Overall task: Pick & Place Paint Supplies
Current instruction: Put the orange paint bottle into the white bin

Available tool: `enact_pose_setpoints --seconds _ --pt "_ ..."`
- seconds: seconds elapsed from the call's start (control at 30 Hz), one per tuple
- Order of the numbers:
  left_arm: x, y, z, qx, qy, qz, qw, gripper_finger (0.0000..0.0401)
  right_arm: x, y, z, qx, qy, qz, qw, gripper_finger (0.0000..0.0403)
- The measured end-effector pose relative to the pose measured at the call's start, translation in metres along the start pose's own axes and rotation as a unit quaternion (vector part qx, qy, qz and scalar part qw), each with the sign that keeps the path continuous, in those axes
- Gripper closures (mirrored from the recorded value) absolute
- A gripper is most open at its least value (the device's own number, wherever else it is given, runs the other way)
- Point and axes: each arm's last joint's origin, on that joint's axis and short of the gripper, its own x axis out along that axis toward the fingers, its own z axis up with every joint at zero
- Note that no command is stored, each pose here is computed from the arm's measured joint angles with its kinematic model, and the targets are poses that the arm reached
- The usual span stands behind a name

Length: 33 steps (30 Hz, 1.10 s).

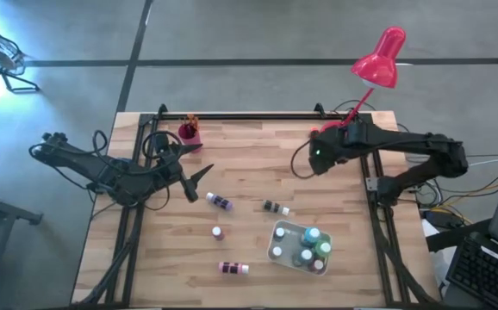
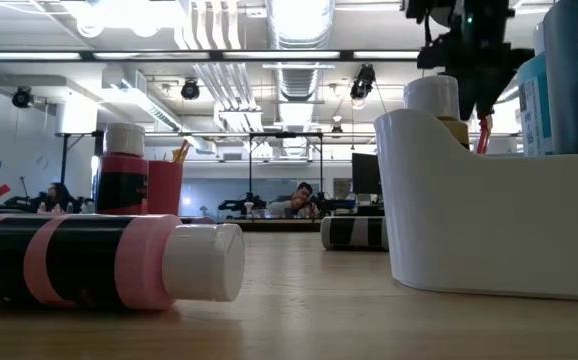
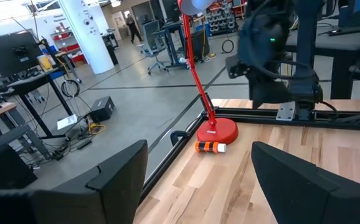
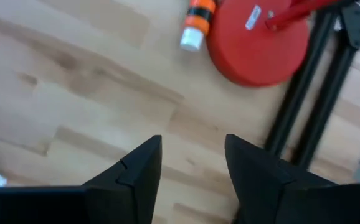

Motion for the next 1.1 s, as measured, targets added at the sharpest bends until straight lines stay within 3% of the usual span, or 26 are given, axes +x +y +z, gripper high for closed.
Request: enact_pose_setpoints --seconds 0.37,0.83,1.1 --pt "0.0 0.0 0.0 0.0 0.0 0.0 1.0 0.011 0.034 -0.028 0.025 0.049 -0.069 0.083 0.993 0.0196" --pt "0.0 0.0 0.0 0.0 0.0 0.0 1.0 0.011 0.087 -0.018 0.044 0.066 -0.09 0.084 0.99 0.0154" --pt "0.0 0.0 0.0 0.0 0.0 0.0 1.0 0.011 0.115 -0.013 0.066 0.067 -0.044 0.066 0.995 0.0128"
